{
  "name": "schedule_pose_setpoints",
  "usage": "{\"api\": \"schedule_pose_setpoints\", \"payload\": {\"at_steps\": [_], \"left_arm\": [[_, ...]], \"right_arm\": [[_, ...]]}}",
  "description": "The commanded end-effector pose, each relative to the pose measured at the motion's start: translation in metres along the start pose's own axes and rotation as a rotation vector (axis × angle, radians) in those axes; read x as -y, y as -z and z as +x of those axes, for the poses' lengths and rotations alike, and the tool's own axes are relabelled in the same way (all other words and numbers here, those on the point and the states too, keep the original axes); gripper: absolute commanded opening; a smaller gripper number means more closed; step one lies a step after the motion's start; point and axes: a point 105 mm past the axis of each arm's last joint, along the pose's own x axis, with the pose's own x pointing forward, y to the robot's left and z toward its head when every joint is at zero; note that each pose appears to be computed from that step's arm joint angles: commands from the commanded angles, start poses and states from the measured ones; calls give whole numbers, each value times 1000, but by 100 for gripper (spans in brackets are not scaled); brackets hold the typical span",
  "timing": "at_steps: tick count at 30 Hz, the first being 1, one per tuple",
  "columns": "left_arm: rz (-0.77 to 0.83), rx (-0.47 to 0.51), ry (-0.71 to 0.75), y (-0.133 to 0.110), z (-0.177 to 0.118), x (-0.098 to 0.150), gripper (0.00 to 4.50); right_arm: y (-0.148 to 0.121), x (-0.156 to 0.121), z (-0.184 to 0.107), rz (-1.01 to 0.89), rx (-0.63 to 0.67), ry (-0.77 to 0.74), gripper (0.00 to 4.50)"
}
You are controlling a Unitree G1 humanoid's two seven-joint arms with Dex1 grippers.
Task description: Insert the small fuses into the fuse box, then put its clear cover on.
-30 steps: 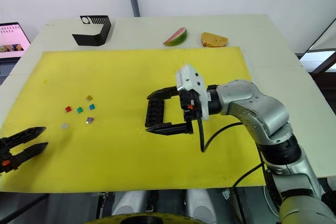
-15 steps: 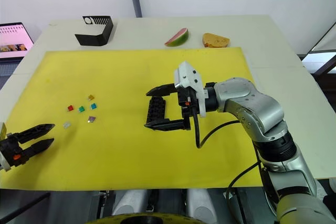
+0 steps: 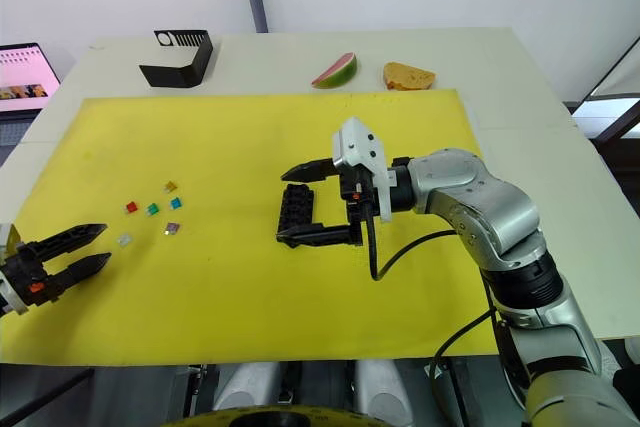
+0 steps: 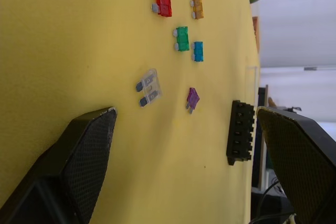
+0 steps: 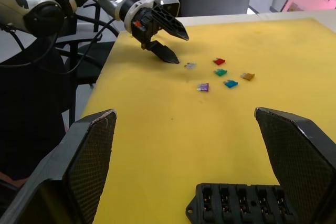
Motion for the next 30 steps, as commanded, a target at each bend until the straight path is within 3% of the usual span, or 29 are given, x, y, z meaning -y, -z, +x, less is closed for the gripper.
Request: {"api": "schedule_pose_setpoints", "payload": {"at_steps": [1,30], "left_arm": [[-15,-8,6,3,2,-2,448],[-26,-20,82,6,39,1,448]], "right_arm": [[-7,-1,-1,-44,16,-4,445],[1,6,-1,-34,5,23,445]]}}
